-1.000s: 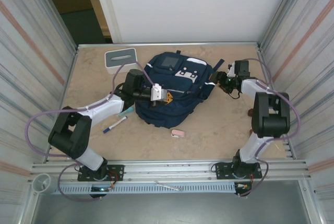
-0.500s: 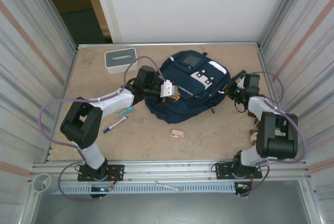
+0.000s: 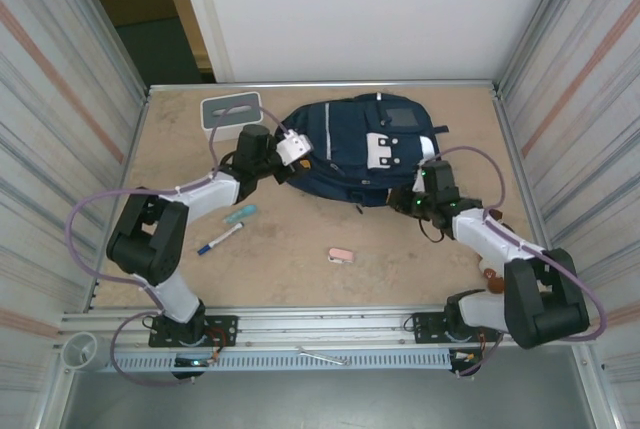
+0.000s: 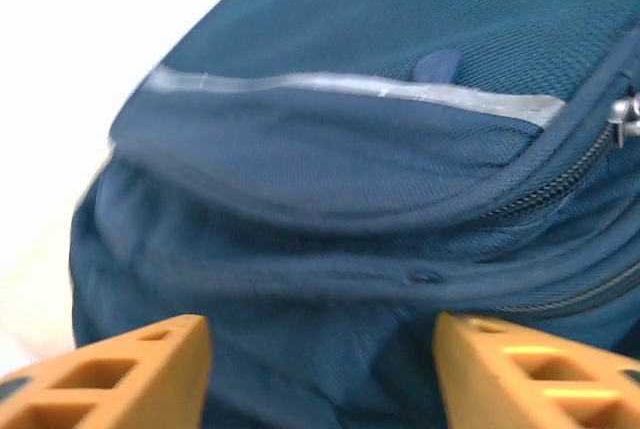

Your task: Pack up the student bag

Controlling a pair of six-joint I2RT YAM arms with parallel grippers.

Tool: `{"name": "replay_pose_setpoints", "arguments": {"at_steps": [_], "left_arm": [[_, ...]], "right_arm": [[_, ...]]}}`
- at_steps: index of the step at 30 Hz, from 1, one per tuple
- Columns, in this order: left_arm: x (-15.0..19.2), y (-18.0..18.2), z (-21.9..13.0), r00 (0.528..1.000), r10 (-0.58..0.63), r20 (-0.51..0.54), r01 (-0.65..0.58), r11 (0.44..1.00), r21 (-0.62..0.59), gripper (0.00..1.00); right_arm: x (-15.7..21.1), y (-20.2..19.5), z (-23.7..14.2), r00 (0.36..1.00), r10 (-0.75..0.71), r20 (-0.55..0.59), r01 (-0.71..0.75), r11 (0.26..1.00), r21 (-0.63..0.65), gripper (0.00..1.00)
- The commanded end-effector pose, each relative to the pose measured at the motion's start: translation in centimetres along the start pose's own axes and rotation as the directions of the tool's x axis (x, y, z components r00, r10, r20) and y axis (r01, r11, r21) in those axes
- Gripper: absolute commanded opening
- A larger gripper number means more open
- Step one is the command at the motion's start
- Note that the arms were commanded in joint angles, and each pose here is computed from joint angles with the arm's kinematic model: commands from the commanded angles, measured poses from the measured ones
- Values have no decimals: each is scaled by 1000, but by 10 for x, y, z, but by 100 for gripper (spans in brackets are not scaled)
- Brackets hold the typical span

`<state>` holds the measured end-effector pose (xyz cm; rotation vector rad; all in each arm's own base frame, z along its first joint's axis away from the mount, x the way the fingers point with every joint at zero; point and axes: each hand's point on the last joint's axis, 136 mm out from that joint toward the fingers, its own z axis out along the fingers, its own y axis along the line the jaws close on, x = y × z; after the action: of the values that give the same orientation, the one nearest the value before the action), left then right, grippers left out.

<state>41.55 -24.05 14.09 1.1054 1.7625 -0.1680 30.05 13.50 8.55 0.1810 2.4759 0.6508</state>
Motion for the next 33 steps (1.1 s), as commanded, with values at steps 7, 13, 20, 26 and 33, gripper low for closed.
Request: {"name": "replay_pose_setpoints", "arguments": {"at_steps": [7, 13, 20, 26, 33], "left_arm": [[-45, -11, -49, 888, -454, 71, 459, 875, -153, 72], [-52, -43, -42, 917, -398, 34, 396, 894, -211, 76], [-39, -50, -44, 903, -429, 23, 424, 882, -205, 76], [-28, -52, -41, 887, -462, -4, 450, 865, -221, 75], [-19, -63, -33, 866, -499, -44, 481, 853, -199, 74]], "right_arm": [[-52, 63, -33, 965, -175, 194, 199, 973, -116, 57], [-79, 102, 8, 992, -104, 78, 117, 975, -189, 60], [-90, 95, 57, 999, 19, -29, -23, 988, -154, 54], [-94, 92, 80, 998, 48, -51, -55, 988, -146, 50], [-98, 105, 84, 992, 113, -55, -123, 963, -242, 8]]}}
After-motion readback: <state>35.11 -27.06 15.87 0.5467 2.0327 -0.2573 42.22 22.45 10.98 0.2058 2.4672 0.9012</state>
